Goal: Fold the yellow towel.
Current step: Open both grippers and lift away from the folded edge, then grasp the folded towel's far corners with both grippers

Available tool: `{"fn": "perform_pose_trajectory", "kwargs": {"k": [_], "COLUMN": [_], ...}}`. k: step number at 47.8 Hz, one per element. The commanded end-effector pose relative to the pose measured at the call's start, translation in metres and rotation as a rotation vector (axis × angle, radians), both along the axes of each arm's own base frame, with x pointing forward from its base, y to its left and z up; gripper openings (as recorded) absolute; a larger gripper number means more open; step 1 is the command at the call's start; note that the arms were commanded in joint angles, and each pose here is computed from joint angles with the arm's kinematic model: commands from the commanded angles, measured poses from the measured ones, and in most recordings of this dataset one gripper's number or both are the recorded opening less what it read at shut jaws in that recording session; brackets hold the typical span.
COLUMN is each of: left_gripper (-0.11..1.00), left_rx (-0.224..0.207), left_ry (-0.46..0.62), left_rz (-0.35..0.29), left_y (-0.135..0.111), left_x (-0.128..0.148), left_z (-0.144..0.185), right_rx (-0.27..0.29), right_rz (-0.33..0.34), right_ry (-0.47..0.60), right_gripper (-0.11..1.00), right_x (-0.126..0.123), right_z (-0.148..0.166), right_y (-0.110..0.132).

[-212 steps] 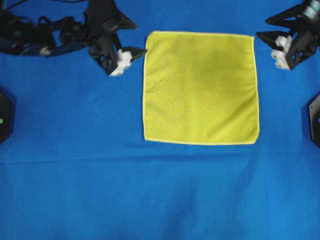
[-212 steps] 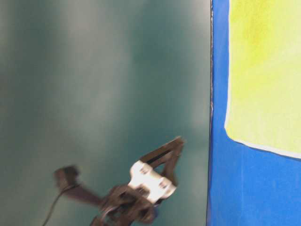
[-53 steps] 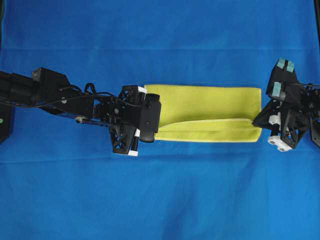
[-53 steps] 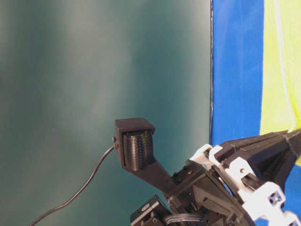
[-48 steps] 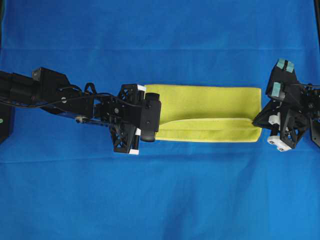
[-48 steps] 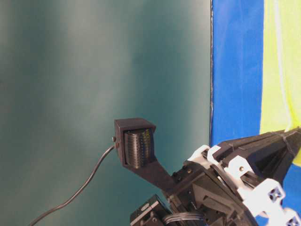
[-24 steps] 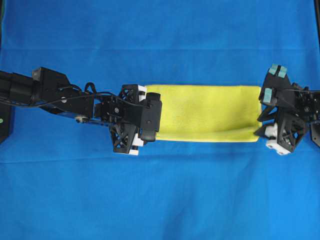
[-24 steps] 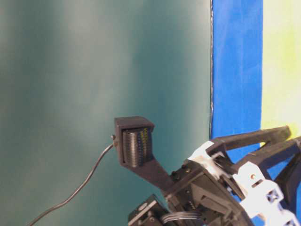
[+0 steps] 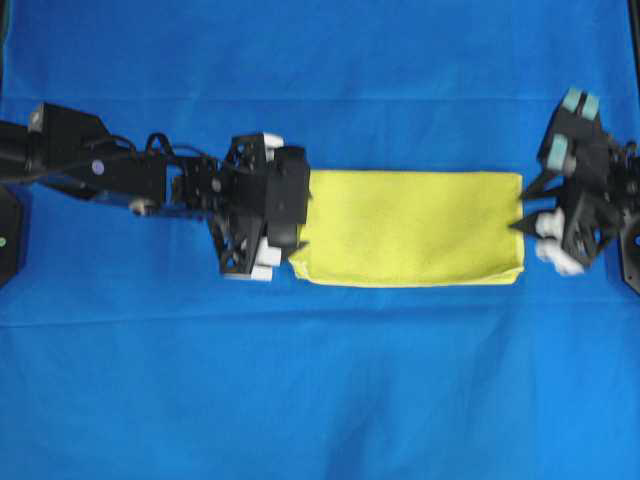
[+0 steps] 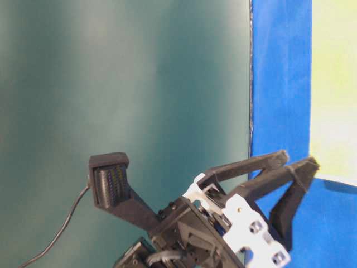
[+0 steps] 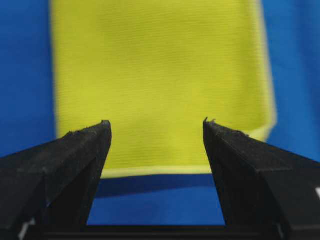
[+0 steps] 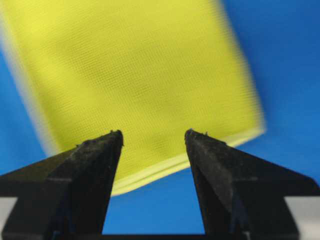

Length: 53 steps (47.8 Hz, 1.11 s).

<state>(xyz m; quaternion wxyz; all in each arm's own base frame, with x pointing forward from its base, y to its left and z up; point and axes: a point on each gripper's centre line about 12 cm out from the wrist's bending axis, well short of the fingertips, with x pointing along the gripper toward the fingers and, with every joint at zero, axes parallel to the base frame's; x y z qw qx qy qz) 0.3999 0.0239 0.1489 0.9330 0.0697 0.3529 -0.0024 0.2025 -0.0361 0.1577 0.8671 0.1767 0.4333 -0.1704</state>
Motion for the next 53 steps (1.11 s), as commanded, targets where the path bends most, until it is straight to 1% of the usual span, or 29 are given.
{"fn": "perform_pose_trajectory", "kwargs": {"k": [1, 6, 12, 20, 27, 32, 45, 53], "left_gripper": [0.7, 0.7, 0.7, 0.7, 0.7, 0.7, 0.69, 0.63], "left_rx": [0.004, 0.009, 0.011, 0.013, 0.008, 0.007, 0.007, 0.006], "left_ry": [-0.05, -0.044, -0.03, -0.012, 0.024, 0.03, 0.03, 0.035], "left_rz": [0.025, 0.052, 0.079, 0.115, 0.145, 0.151, 0.15, 0.15], "left_y": [0.01, 0.023, 0.035, 0.052, 0.065, 0.067, 0.067, 0.067], "left_x": [0.006, 0.007, 0.009, 0.01, 0.009, 0.009, 0.009, 0.009], "left_z": [0.014, 0.008, -0.003, -0.02, -0.038, -0.04, -0.041, -0.041], "right_rx": [-0.031, -0.064, -0.08, -0.085, -0.068, -0.06, -0.051, -0.037], "right_rz": [-0.048, -0.082, -0.1, -0.11, -0.119, -0.113, -0.116, -0.107], "right_ry": [-0.001, 0.039, 0.084, 0.106, 0.119, 0.136, 0.139, 0.176], "right_gripper": [0.58, 0.58, 0.58, 0.58, 0.58, 0.58, 0.58, 0.56], "right_x": [0.003, 0.001, 0.0, 0.003, 0.007, 0.011, 0.011, 0.009], "right_z": [0.003, -0.003, -0.013, -0.027, -0.042, -0.049, -0.052, -0.062], "right_y": [-0.016, -0.031, -0.042, -0.052, -0.058, -0.059, -0.058, -0.055]}}
